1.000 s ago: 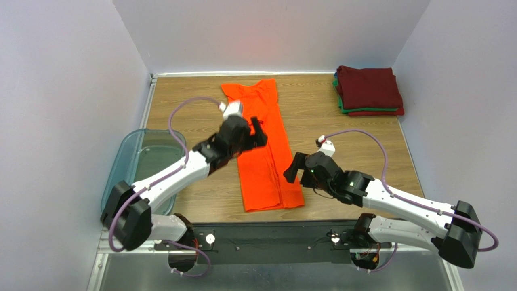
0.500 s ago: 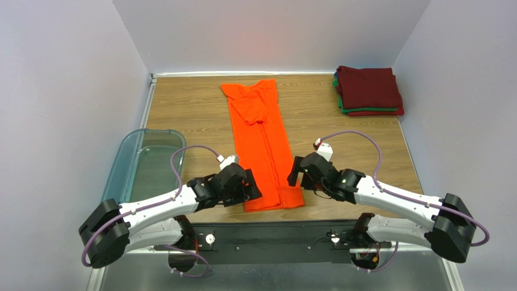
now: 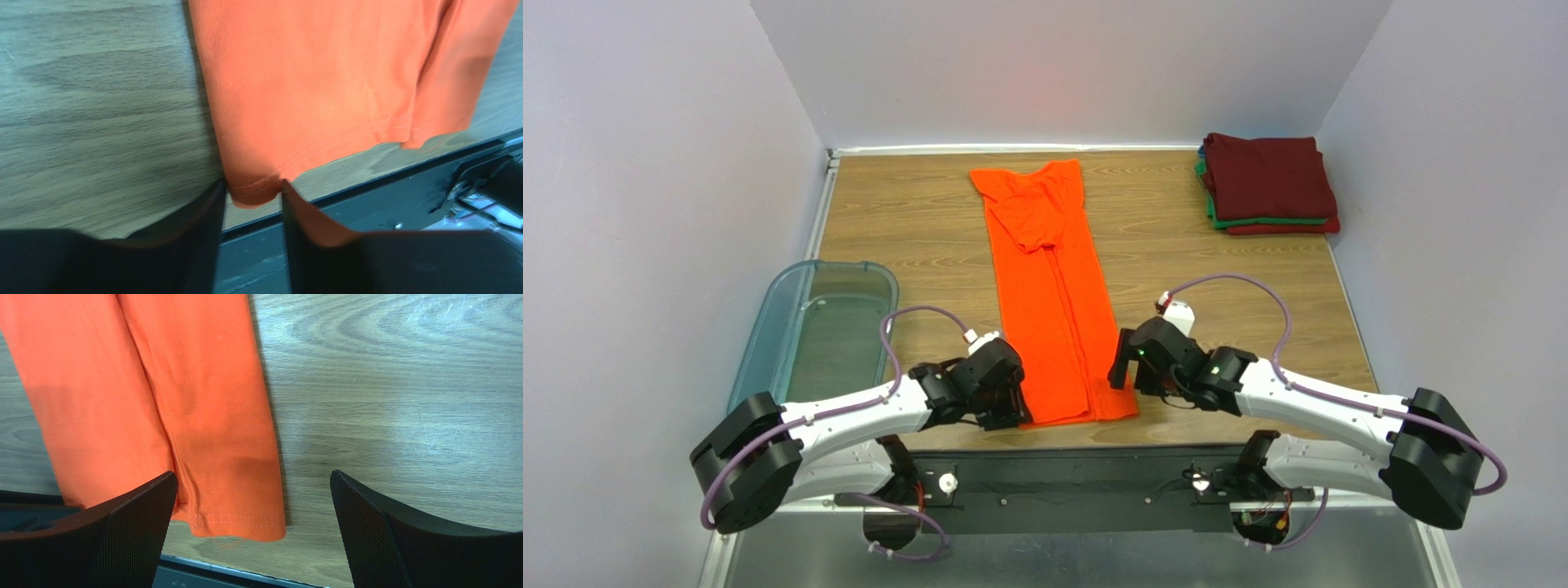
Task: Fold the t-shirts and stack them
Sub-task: Fold the tshirt
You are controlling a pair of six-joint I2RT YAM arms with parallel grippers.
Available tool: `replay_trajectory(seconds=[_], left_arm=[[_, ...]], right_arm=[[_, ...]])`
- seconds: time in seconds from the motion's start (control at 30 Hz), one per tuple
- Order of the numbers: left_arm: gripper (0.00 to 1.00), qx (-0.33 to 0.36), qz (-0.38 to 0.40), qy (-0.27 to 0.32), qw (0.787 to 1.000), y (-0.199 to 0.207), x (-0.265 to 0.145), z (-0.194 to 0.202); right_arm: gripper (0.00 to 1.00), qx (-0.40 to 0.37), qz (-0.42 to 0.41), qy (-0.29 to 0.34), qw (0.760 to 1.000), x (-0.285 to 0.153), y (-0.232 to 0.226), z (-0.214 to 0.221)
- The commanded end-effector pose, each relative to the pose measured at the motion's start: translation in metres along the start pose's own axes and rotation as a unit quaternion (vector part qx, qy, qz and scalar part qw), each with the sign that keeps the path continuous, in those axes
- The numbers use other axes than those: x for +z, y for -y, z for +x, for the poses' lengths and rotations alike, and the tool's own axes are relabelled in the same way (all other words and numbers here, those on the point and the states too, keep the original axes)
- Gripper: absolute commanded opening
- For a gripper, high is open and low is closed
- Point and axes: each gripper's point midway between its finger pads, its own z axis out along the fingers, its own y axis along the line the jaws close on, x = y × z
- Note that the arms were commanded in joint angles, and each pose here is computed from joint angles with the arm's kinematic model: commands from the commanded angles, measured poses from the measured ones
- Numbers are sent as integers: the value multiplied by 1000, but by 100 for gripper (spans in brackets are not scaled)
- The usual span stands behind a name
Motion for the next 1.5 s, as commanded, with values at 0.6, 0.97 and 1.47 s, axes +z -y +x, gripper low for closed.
replay_trajectory(seconds=[0.6,0.97,1.47], left_arm=[[0,11,-49,-43,998,-33,6,23],[0,13,-32,-30,999,-25,4,17],[0,15,-1,29,999,6,-8,-12]], right_arm=[[77,13,-21,-120,992,-4,16,62],[45,4,11,-117,993,5,22,60],[2,-46,-44,-88,994,3,-22,25]])
